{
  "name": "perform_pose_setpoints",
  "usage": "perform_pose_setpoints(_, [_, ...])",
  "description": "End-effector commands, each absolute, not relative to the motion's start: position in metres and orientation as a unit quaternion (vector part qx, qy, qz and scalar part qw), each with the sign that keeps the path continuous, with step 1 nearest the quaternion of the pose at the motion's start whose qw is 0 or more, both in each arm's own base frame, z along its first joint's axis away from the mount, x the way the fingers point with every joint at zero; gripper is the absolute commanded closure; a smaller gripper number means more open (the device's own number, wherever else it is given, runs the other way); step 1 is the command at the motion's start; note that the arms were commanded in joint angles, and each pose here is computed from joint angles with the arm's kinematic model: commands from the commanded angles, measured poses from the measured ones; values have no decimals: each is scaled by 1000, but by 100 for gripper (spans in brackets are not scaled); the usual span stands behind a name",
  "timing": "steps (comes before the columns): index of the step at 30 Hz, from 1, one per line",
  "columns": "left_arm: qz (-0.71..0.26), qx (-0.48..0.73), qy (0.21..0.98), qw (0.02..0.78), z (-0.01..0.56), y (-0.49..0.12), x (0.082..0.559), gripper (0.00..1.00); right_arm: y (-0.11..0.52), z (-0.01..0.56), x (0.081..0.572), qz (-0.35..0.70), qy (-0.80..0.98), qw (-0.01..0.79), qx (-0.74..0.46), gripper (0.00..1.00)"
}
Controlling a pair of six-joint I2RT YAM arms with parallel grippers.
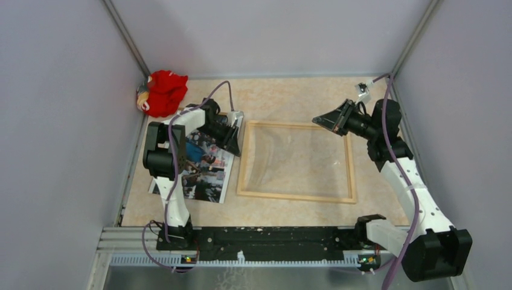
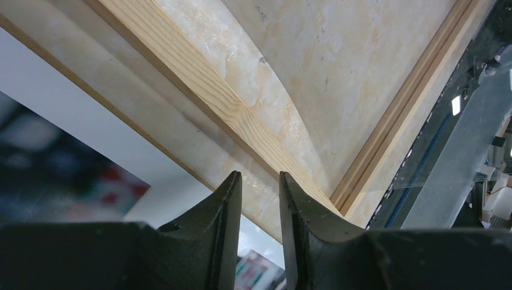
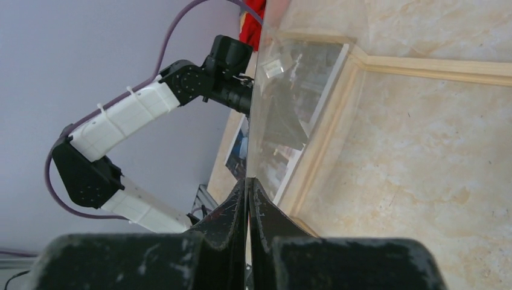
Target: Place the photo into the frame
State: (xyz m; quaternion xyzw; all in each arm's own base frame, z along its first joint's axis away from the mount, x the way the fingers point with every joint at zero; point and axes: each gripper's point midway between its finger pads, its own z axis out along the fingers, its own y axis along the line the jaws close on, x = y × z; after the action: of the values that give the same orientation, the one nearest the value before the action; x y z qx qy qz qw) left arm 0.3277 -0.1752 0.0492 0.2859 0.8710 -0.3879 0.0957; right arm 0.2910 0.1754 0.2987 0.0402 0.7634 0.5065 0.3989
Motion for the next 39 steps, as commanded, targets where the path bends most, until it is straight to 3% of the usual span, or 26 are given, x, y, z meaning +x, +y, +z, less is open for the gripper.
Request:
perform_pose_setpoints(1, [-404, 294, 857, 127, 66, -181, 333, 66, 177, 326, 297, 529, 729, 433, 25, 100])
perform_pose_setpoints(6, [-407, 289, 857, 129, 66, -183, 335, 74, 182, 334, 298, 565, 703, 432, 26, 100])
perform_pose_setpoints(39, [-426, 253, 863, 99, 48, -188, 332, 82, 222, 345, 296, 648, 658, 384, 10, 100])
